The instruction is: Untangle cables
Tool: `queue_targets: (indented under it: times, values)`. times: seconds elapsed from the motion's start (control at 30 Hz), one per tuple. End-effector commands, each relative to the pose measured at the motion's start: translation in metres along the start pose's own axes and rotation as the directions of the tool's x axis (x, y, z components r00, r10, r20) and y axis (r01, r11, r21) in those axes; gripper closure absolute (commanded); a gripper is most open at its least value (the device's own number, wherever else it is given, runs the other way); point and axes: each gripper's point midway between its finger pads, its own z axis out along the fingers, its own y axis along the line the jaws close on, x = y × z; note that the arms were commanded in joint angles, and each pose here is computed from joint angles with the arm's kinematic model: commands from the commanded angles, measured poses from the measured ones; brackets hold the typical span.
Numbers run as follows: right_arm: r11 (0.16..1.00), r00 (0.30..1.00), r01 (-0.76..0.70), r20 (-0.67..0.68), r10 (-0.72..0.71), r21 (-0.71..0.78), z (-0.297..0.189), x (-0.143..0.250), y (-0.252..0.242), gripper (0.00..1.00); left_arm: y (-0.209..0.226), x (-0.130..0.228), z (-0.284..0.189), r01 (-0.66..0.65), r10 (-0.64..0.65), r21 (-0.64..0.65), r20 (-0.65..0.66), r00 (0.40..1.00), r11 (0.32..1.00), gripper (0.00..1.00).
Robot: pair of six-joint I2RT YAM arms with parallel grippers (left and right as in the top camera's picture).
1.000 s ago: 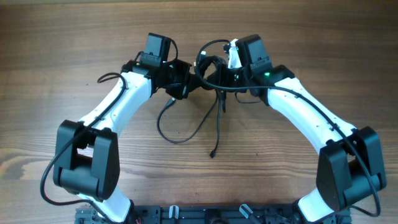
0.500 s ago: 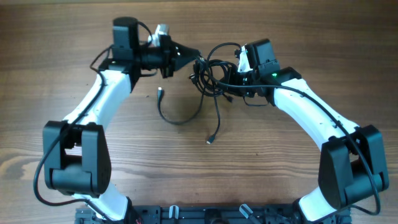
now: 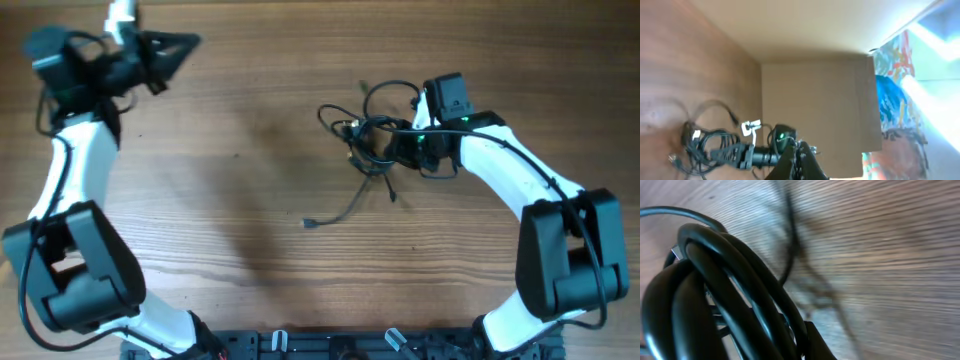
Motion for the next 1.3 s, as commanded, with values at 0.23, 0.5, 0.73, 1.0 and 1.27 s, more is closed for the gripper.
queue_targets:
  times: [0.23,0.5,0.73,1.0,1.27]
  values:
    - [0.998,0.999,0.043,-0.021,-0.044,-0.048,0.002,0.004,0.014,0.96,-0.011,0.064,0.079,-0.049,0.045,-0.025,-0.156,0.987,0.998,0.96]
    - [0.996,0.998,0.051,-0.030,-0.053,-0.066,0.002,0.006,0.017,0.96,0.123,0.094,0.092,0.073,-0.052,-0.608,0.053,0.997,0.790,0.78]
    - [0.997,0.997,0.060,-0.045,-0.063,-0.057,0.002,0.010,0.015,0.96,0.148,0.168,0.140,0.202,-0.164,-0.743,0.126,0.978,0.638,0.28]
    - [0.997,0.997,0.059,-0.048,-0.061,-0.056,0.002,0.010,0.014,0.96,0.198,0.208,0.169,0.376,-0.309,-0.776,0.243,0.919,0.507,0.46]
    - [0.997,0.997,0.058,-0.048,-0.061,-0.056,0.002,0.010,0.014,0.96,0.210,0.219,0.195,0.401,-0.333,-0.748,0.252,0.909,0.528,0.50]
